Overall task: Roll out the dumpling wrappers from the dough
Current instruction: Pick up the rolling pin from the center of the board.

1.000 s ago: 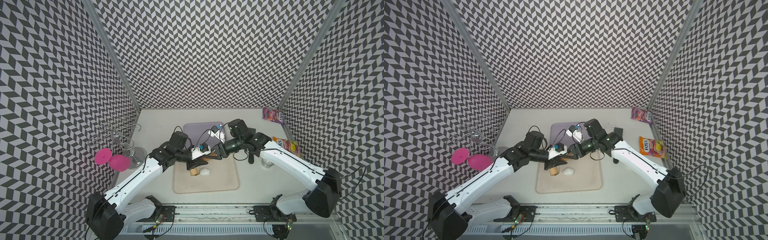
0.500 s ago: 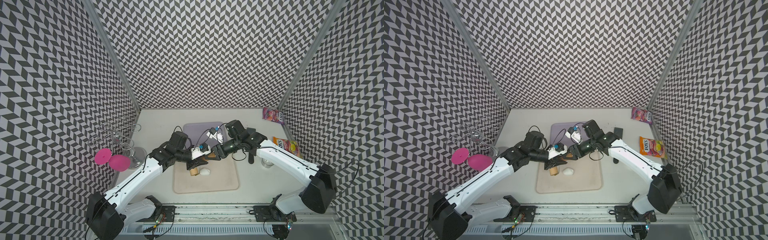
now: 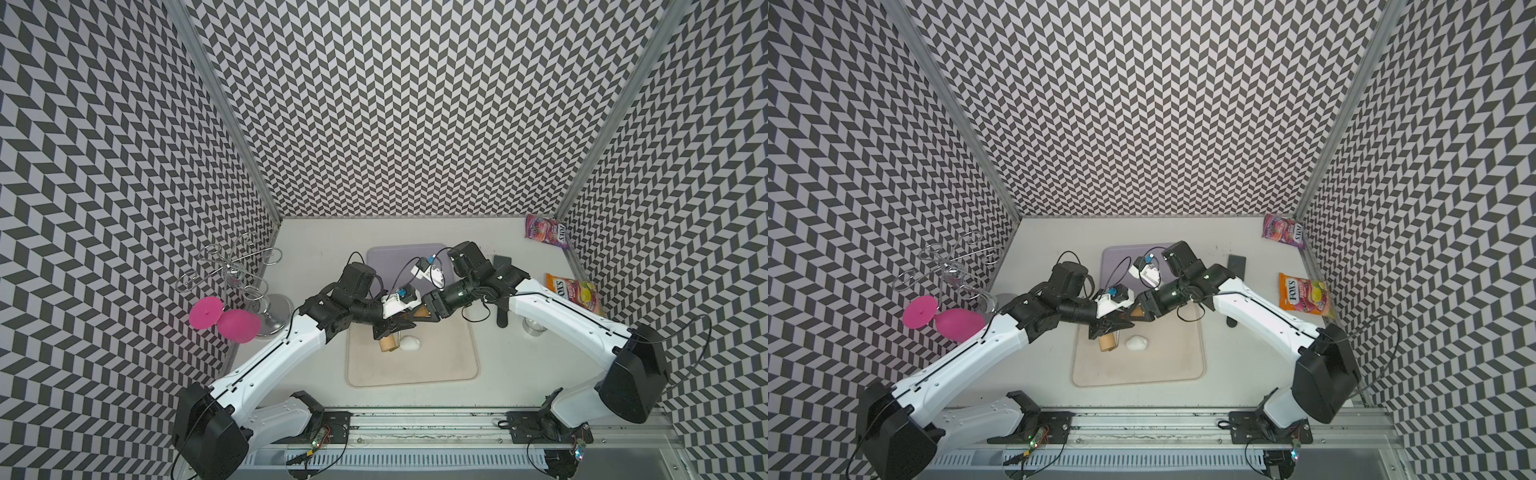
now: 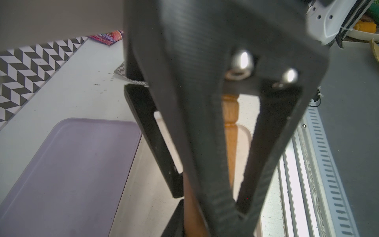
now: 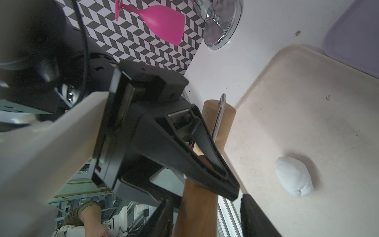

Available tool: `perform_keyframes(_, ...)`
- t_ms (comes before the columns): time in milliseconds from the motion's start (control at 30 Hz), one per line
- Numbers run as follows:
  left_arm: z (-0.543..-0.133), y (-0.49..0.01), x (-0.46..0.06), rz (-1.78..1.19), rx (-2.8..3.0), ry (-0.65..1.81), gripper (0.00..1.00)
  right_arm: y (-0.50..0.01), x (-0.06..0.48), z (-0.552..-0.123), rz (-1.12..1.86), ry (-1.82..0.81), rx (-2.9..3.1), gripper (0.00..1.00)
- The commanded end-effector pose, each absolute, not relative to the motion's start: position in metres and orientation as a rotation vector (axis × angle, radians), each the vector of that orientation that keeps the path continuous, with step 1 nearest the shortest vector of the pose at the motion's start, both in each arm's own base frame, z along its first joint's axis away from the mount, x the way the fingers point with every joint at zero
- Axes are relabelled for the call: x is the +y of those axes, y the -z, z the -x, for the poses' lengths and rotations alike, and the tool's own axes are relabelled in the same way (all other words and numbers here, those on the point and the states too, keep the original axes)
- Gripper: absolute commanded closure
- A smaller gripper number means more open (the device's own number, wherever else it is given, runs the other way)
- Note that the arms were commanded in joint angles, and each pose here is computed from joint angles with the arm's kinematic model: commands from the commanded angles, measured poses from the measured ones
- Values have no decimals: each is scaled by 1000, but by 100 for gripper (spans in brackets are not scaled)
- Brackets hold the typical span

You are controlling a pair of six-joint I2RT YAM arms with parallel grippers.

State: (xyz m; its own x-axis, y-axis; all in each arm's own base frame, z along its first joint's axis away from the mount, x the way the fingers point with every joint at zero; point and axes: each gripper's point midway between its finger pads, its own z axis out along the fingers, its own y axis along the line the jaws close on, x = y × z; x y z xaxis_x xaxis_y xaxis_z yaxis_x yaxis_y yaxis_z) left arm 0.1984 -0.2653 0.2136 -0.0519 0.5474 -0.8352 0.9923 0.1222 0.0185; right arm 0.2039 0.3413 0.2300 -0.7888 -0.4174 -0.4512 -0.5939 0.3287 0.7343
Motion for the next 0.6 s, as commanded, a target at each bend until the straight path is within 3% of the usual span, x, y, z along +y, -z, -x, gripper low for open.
perform_keyframes(0,-194,-228,-273,-1526,1594,843,100,-227,346,-207,956,-1447,2372,47)
perform_keyframes(400,-191,-230,-274,-1542,1575,851,100,-220,349,-206,967,-1470,2389,50)
perform_keyframes(567,-189,-231,-275,-1552,1561,862,100,-215,350,-205,966,-1497,2396,57)
